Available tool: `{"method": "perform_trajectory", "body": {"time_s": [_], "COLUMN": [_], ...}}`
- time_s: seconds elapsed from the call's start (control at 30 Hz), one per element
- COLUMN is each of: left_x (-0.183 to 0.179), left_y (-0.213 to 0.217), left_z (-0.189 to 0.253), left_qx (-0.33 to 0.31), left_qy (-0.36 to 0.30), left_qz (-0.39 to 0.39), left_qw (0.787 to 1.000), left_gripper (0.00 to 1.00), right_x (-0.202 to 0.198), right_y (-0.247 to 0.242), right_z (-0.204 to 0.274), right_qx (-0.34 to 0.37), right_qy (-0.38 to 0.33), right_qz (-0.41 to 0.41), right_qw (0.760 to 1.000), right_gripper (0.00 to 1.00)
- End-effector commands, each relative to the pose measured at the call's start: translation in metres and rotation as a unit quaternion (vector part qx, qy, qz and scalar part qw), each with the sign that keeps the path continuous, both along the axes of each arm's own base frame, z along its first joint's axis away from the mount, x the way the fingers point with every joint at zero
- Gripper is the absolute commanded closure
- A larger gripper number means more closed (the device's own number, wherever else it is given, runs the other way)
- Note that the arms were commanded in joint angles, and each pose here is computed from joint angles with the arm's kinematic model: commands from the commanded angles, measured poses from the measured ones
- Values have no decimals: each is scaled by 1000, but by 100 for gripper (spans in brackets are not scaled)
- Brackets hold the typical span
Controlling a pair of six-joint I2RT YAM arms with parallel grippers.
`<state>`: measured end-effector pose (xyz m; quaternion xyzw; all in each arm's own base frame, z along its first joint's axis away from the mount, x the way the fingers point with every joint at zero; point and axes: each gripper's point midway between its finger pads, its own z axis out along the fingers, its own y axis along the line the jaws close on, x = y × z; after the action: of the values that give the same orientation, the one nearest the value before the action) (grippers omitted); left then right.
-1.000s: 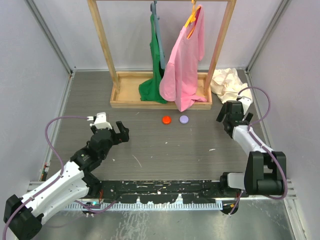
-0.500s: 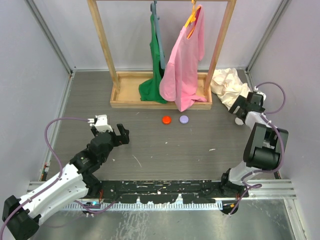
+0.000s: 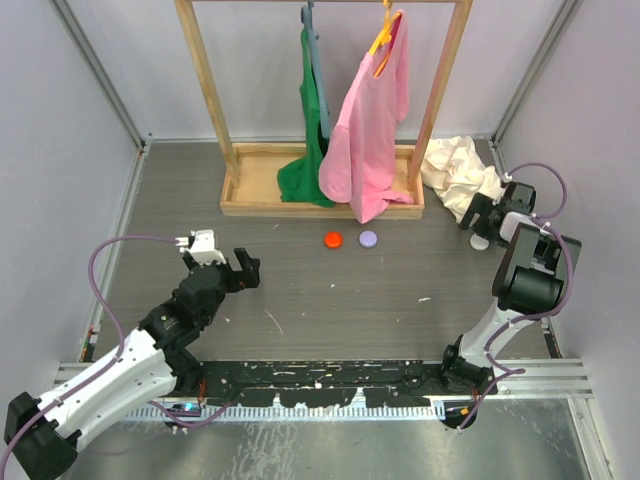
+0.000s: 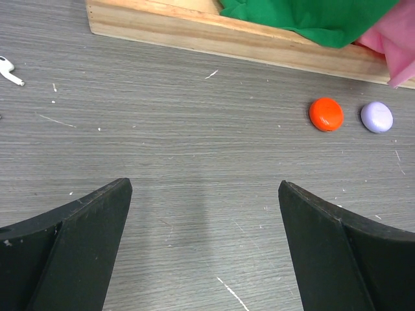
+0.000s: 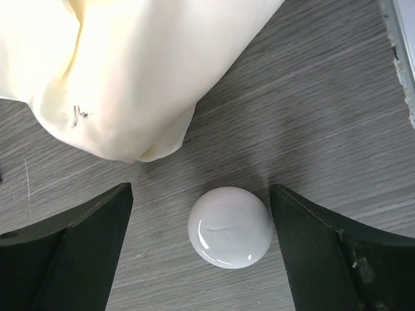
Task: Insert the wireless bluetooth earbuds into the charging case
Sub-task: Pick up the charging case at the center of the board.
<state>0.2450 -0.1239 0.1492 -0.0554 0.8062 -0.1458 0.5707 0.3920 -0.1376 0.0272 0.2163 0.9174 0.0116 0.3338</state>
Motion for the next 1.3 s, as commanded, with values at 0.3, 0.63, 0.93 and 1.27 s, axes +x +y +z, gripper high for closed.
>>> {"method": "perform_trajectory", "body": {"time_s": [0.3,0.63,0.93,1.27], "left_x": [3,2,3,3], "left_y": [-5,-6,-7,-8], "left_z": [20,21,20,19], "left_qx": [-25,-30,-30,-26], "left_qy": [-35,-37,-37,-31], "left_qz": [-6,-12,-12,-13], "left_qw": [999,999,999,999], "left_gripper": [2,2,2,2], "right_x": [-15,-28,-31,-24], "right_y": [11,9,10,37], "right_z": [11,-1,-6,4], "right_qx": [22,-40,-58,-81], "right_qy": [30,89,108,93], "right_qz": [-2,-9,-6,24], "right_qw": [999,995,992,992], "right_gripper": [19,24,35,49]}}
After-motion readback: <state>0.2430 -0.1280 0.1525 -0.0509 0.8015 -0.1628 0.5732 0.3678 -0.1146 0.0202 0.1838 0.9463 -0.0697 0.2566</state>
